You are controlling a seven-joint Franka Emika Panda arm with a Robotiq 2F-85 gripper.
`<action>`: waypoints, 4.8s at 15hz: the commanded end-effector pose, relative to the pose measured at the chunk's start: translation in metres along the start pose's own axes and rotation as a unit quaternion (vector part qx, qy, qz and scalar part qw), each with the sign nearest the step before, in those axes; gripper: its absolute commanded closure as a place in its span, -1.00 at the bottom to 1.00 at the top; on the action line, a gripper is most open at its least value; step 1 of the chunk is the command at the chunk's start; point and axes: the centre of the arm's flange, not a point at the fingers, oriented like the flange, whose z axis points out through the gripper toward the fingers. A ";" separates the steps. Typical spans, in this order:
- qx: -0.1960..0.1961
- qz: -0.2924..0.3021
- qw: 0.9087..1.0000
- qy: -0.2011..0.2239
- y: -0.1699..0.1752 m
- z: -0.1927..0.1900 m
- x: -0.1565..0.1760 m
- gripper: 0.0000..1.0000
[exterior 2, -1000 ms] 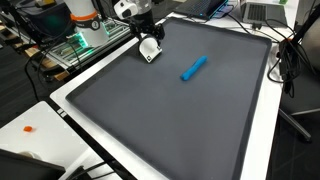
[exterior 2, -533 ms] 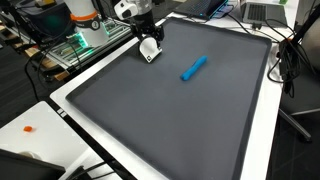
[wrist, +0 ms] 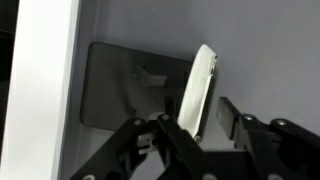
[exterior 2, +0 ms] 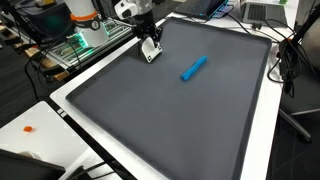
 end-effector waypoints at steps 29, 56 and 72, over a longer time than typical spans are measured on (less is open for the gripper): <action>-0.043 -0.204 0.978 0.003 -0.166 -0.104 -0.065 0.98; -0.083 -0.504 0.856 0.078 -0.231 -0.051 -0.083 0.98; -0.109 -0.581 0.805 0.055 -0.270 -0.009 -0.063 0.98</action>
